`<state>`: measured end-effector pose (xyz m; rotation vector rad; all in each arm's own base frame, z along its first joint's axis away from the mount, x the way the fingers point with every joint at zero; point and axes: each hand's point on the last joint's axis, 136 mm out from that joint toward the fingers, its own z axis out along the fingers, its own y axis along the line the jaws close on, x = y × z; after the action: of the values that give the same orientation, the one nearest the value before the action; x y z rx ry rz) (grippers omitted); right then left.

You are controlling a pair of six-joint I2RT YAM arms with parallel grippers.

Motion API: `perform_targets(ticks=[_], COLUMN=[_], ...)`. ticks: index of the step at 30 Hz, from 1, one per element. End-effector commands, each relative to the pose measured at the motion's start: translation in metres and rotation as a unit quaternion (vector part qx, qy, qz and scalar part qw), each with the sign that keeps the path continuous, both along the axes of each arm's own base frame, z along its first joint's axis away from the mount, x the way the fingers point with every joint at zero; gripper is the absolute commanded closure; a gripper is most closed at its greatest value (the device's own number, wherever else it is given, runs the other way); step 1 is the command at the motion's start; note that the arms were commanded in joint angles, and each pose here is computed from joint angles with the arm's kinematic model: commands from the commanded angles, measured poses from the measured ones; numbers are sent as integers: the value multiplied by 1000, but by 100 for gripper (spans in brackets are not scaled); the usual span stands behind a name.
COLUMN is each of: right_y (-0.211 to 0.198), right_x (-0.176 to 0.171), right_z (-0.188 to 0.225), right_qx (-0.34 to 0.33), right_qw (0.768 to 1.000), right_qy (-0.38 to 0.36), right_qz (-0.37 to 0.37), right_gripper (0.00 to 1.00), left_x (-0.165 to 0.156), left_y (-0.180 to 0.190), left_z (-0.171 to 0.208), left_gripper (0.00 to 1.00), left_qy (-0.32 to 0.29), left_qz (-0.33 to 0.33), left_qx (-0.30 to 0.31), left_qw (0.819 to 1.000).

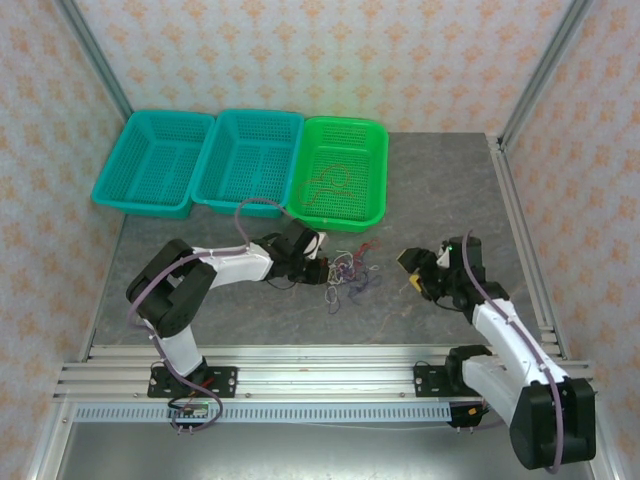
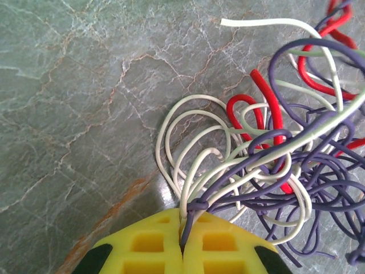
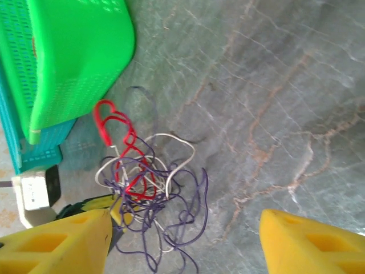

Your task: Untangle the cables

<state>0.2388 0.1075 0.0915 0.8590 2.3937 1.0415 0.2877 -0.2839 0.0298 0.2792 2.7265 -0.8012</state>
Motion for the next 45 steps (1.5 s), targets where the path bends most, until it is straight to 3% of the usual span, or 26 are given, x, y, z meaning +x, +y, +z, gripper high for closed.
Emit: perform_targets(ticks=[1, 9, 13, 19, 22, 26, 28, 31, 33, 39, 45], right_y=[-2, 25, 44, 66, 77, 75, 73, 63, 57, 68, 71], right_x=[8, 51, 73, 100, 108, 108, 103, 94, 90, 95, 107], right_z=[8, 44, 41, 19, 8, 0, -3, -11, -15, -16, -13], right_qx=[-6, 19, -17, -32, -34, -49, -56, -80, -92, -72, -63], right_qw=[999, 996, 995, 995, 995, 995, 995, 994, 993, 993, 994], right_qy=[-31, -93, -96, -68, -46, -33, -30, -21, -22, -26, -43], right_qz=[-26, 2, 33, 68, 82, 81, 83, 78, 72, 89, 80], right_gripper=[35, 37, 37, 53, 67, 68, 65, 43, 40, 52, 86], left_x=[1, -1, -1, -4, -4, -3, -3, -3, -3, -2, -2], left_y=[3, -1, -2, 0, 2, 4, 5, 5, 4, 3, 6], left_z=[7, 8, 11, 13, 15, 16, 15, 14, 15, 17, 17], left_gripper=[100, 100, 100, 100, 100, 100, 100, 100, 100, 100, 100], left_qy=[-7, -10, -14, -16, -19, -22, -21, -21, -21, -23, -27], left_qz=[3, -5, -5, -5, -2, 4, 5, 4, 3, 3, 5], left_qx=[5, 4, 6, 10, 14, 17, 18, 19, 18, 16, 19], left_qw=[1000, 1000, 1000, 1000, 1000, 1000, 1000, 1000, 1000, 1000, 999])
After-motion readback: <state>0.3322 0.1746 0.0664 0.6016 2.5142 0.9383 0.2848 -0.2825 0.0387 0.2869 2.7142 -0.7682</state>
